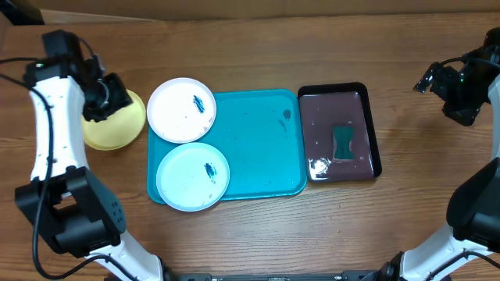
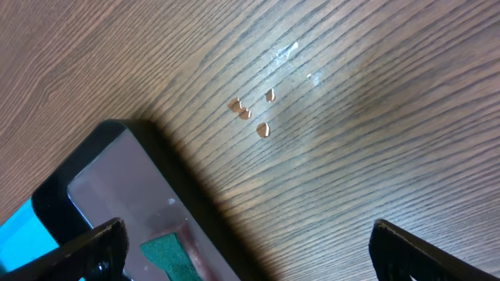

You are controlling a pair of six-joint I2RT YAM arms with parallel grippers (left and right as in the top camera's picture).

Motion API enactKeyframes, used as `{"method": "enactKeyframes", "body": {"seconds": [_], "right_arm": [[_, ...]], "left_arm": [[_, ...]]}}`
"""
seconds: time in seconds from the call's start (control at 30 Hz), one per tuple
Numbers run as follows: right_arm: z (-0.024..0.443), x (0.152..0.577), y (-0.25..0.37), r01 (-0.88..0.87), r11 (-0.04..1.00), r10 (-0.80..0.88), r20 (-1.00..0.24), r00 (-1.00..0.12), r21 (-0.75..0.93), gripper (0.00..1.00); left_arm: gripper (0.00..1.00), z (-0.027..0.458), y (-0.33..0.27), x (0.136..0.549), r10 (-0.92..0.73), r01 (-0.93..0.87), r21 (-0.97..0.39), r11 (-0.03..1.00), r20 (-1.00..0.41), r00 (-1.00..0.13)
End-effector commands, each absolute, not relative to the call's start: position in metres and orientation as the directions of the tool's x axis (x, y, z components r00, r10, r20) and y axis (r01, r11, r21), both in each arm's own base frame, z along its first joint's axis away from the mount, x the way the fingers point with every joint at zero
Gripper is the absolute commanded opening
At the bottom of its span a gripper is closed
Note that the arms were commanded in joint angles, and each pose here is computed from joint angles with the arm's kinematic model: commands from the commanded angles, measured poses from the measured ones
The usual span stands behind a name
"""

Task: Clean dirty plates on tray and stack at the side
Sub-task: 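Lower the yellow plate onto the table left of the tray, then move the left gripper to the upper white plate's left rim and grip it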

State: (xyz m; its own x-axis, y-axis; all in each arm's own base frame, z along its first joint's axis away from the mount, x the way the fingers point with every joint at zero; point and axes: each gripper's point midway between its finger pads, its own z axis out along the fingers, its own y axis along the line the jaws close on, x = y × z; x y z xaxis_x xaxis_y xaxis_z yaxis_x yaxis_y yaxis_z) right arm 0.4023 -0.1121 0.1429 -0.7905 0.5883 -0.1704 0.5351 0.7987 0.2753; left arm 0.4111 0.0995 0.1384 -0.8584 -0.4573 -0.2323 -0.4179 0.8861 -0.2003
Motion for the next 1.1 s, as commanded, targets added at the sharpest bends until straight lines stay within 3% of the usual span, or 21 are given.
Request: {"method": "enactKeyframes", "body": {"seconds": [0.0,0.23,0.7,1.07], "right_arm": [[0.151,0.404,-0.112,0.529,0.8,0.588,-0.191,-0.786,0.285,1.0],[0.151,0.404,-0.112,0.529,0.8,0.588,-0.191,-0.786,0.285,1.0],[0.151,0.404,-0.112,0.529,0.8,0.588,-0.191,-0.786,0.285,1.0],[0.151,0.404,-0.112,0.529,0.8,0.588,-0.191,-0.786,0.285,1.0]], "left_arm": [[0.49,0.119,0.092,0.405,-0.41,-0.383,-0.154,0.911,-0.226,-0.884],[0.39,0.086,0.084,0.41,-0.389,-0.359,-0.157,0.92,-0.25,-0.887],[0.36,0.046,0.062,0.425,-0.329,-0.287,-0.168,0.943,-0.351,-0.877],[0.34,0.045,0.075,0.433,-0.313,-0.308,-0.079,0.948,-0.411,-0.856]]}}
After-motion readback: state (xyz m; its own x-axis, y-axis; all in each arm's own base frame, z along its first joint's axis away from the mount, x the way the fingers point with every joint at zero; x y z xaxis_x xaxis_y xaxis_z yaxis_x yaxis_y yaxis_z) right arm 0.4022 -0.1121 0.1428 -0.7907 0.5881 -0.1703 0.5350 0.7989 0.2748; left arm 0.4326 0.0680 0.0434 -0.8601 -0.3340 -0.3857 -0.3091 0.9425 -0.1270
